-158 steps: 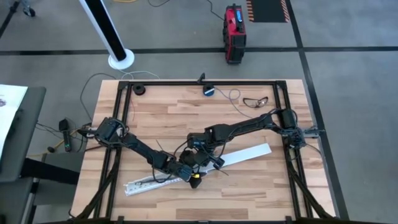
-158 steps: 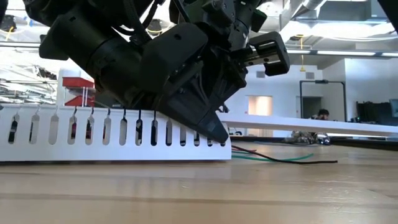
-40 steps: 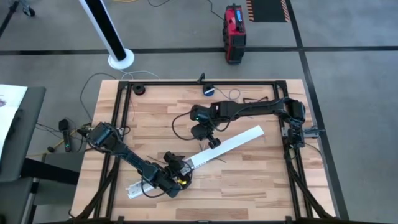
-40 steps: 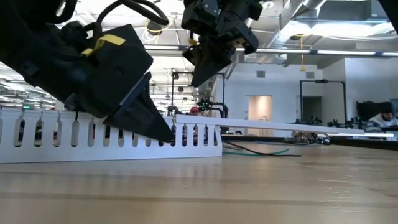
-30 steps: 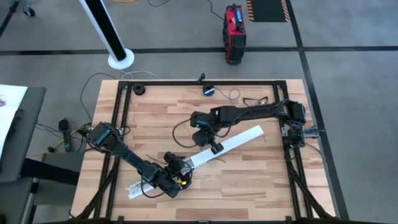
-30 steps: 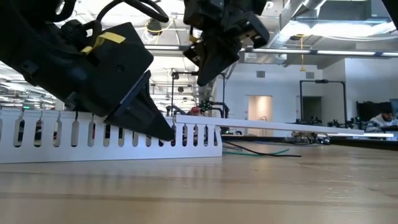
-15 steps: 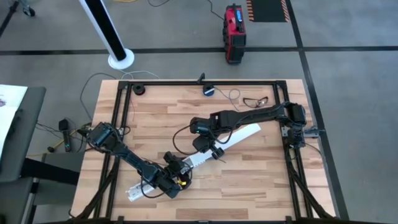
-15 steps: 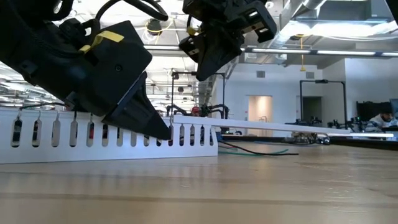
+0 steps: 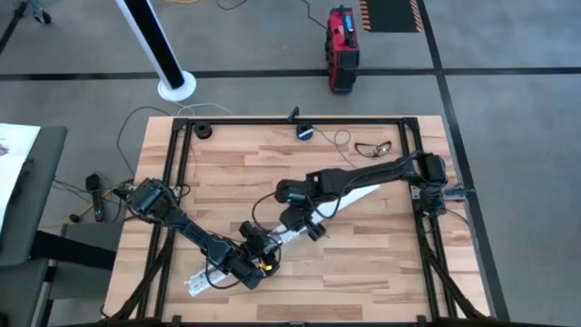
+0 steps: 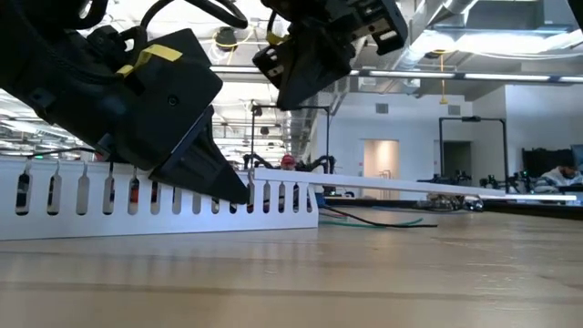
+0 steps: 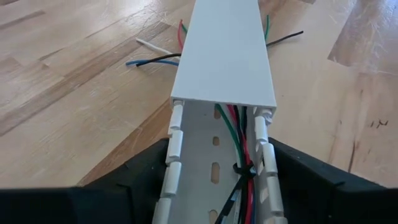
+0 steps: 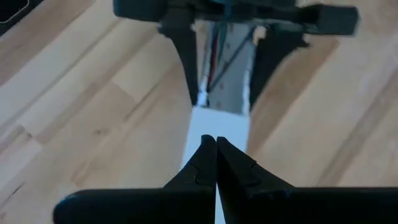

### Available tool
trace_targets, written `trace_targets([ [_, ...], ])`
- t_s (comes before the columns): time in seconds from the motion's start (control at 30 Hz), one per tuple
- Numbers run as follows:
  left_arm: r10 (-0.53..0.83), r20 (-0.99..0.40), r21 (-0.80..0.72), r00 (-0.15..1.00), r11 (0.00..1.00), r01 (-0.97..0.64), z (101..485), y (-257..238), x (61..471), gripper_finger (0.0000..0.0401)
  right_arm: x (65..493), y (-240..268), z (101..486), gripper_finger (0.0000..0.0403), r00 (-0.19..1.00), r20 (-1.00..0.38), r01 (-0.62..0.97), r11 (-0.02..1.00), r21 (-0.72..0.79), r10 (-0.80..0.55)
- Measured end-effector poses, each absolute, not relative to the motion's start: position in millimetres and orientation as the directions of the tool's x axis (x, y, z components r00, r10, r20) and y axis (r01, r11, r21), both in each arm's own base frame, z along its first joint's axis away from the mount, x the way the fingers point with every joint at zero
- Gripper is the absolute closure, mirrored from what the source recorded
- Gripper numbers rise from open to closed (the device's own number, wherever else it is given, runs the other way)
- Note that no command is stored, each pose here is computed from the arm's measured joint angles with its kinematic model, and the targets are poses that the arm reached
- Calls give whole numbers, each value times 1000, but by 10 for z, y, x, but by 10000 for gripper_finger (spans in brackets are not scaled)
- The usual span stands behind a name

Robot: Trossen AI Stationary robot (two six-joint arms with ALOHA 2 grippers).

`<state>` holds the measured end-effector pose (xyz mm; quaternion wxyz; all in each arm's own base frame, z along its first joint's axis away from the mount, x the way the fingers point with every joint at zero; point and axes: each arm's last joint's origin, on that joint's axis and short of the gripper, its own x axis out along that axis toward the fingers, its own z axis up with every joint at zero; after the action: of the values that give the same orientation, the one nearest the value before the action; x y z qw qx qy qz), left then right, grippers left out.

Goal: Ziptie cables
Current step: Close the white cable duct

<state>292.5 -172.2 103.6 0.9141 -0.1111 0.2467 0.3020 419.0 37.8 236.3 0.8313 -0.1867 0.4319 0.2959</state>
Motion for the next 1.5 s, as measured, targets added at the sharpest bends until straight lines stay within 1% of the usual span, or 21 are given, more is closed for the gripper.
trace_targets([
  [0.07,497,-518,-52,696,794,-606,1036,-1722,2925,161,4191,427,2282,403,465,-819,-662,746,-69,337],
  [0.17,497,-518,-51,696,794,-606,1036,-1722,2925,161,4157,460,2191,403,448,-839,-671,737,-86,310],
  [0.47,507,-519,-31,688,793,-608,1036,-1675,2953,161,4128,340,2043,403,452,-853,-665,735,-128,261],
  [0.87,515,-519,-6,682,796,-605,1041,-1614,2999,161,4037,213,1827,403,415,-876,-657,747,-101,246],
  [1.07,511,-517,-15,687,797,-604,1046,-1618,3005,161,4064,219,1733,403,397,-877,-668,741,-74,271],
  [1.13,507,-518,-16,689,800,-600,1047,-1620,3009,161,4094,252,1639,403,385,-880,-675,735,-62,280],
  [1.5,506,-517,-6,691,804,-594,1053,-1597,3034,161,4175,367,1720,403,408,-860,-699,711,-78,307],
])
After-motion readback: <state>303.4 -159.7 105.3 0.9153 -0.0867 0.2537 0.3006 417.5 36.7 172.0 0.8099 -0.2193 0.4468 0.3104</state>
